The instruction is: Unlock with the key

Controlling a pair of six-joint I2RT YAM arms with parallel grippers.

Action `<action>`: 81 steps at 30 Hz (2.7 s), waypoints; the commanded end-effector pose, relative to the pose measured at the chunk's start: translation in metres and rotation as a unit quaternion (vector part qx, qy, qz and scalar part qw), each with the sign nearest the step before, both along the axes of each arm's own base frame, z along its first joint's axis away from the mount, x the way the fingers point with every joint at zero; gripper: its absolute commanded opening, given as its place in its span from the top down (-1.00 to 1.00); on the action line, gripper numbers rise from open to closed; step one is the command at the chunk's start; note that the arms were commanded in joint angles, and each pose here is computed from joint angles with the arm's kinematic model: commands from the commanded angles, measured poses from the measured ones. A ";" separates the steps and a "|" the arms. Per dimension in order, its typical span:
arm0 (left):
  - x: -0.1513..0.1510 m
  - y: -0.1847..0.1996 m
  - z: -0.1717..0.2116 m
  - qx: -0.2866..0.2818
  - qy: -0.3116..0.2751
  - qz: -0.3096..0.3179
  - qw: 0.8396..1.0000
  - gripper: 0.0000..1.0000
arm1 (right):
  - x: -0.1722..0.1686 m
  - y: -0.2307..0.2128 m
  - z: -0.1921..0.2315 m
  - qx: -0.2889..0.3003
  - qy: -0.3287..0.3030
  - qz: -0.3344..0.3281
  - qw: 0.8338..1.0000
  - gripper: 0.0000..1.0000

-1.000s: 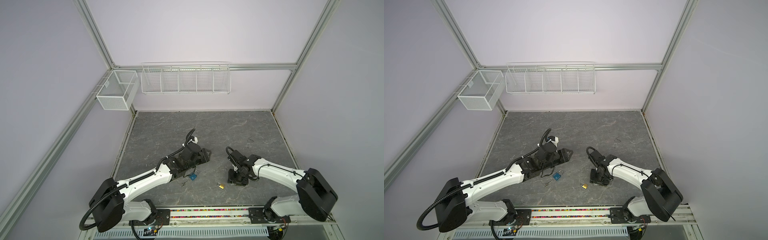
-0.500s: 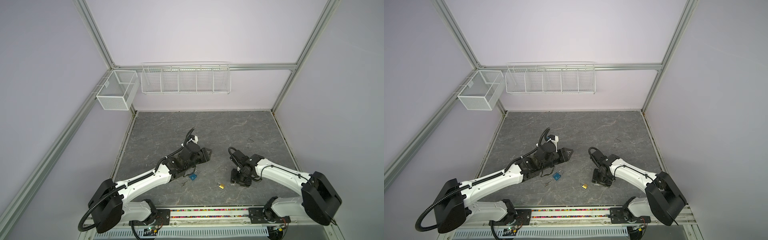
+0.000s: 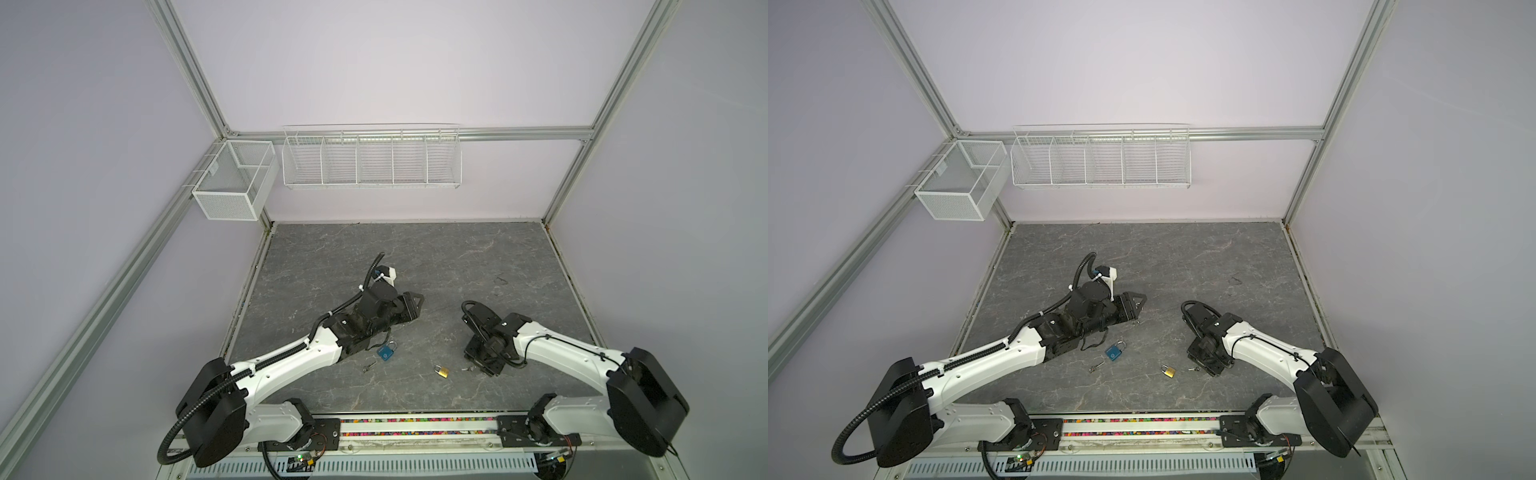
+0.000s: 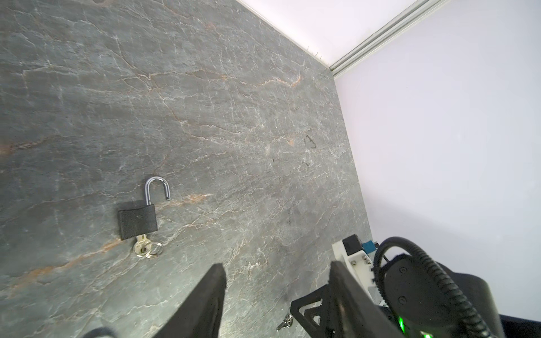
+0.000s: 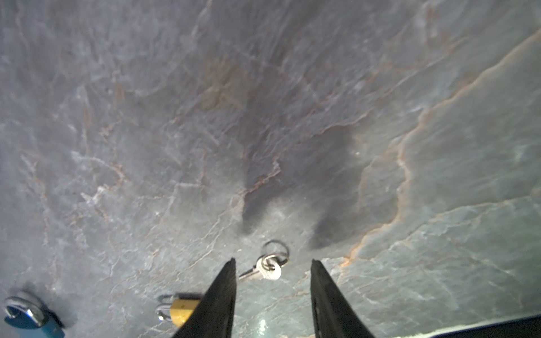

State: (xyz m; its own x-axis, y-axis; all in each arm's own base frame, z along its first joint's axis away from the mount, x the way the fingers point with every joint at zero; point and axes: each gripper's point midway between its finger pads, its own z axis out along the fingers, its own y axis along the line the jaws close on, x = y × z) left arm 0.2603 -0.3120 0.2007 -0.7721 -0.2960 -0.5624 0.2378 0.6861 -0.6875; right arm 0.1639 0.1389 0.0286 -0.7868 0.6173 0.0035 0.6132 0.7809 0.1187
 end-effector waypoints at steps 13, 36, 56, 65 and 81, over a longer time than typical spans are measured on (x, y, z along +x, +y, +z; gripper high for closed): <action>-0.009 0.024 -0.001 0.017 -0.027 -0.011 0.999 -0.16 | -0.005 0.004 0.001 -0.043 0.022 -0.101 0.994 0.25; -0.010 0.040 -0.010 0.014 -0.018 -0.001 1.000 -0.16 | -0.013 0.005 -0.020 -0.071 0.060 -0.113 0.989 0.46; -0.008 0.041 -0.010 0.012 -0.016 0.003 1.000 -0.16 | -0.018 0.001 -0.021 -0.077 0.065 -0.110 0.989 0.78; -0.008 0.043 -0.011 0.009 -0.012 0.010 1.000 -0.16 | -0.017 0.002 -0.021 -0.072 0.062 -0.103 0.990 0.87; -0.010 0.044 0.015 -0.038 -0.009 0.023 0.999 -0.16 | 0.005 0.002 0.011 -0.047 -0.018 -0.087 0.995 0.87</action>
